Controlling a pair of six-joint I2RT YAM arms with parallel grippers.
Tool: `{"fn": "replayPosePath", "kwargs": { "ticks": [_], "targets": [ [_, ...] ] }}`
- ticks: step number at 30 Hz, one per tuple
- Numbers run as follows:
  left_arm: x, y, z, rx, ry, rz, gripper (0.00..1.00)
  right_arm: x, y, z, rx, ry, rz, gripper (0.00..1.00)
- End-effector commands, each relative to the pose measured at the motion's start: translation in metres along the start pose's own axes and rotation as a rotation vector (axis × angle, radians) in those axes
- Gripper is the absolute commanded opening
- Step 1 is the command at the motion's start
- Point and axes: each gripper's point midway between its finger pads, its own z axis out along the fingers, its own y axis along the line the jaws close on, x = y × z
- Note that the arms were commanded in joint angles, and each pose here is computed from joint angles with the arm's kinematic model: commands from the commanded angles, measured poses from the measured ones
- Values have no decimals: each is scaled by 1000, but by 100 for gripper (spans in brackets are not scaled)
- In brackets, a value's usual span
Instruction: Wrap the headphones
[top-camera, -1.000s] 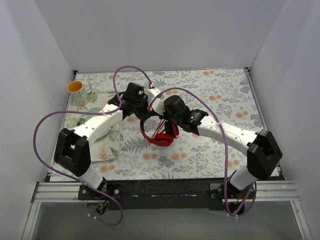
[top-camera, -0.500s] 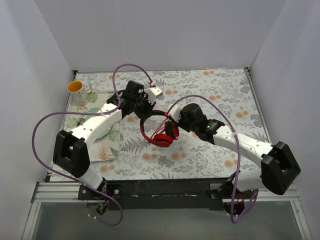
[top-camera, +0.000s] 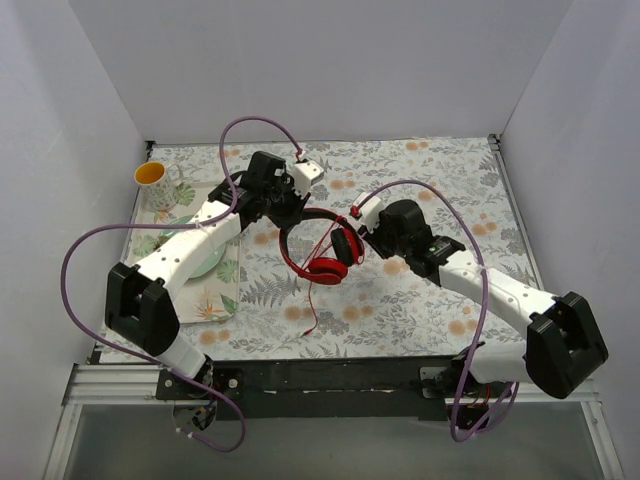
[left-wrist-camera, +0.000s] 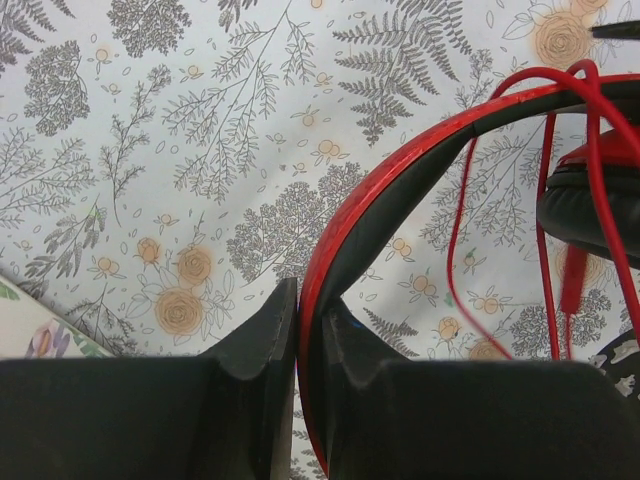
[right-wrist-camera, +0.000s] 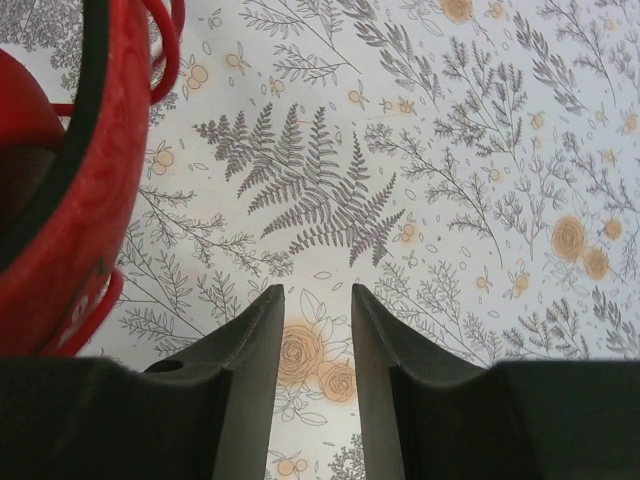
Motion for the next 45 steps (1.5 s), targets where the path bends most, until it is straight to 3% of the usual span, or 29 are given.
{"fn": "replayPosePath", "kwargs": {
  "ticks": [1,5,11,16,26,28,30,36,45],
  "targets": [
    [-6,4,-2,-25,-7,-53,0,-28,-15,-25,45,-100,106,44],
    [8,4,15,-26,8,-90,0,-49,-21,-46,50,-145,109,50],
    [-14,-4,16,28,-74,-147,0,-64,-16,-62,19,-243,97,54],
    [-51,6,-7,32,-168,-216,0,-73,-15,-77,10,-360,152,64],
    [-122,27,-72,-88,-322,-225,0,-67,-22,-63,-103,-422,353,63],
    [-129,34,-82,-134,-341,-216,0,-72,-21,-58,-123,-443,370,85],
    [-142,39,-96,-165,-376,-207,0,-72,-15,-48,-164,-438,401,94],
    [-172,42,-125,-194,-440,-177,0,-88,-14,-27,-216,-500,463,94],
    [-201,40,-152,-208,-523,-156,0,-90,-36,18,-131,-501,543,88]
  ]
}}
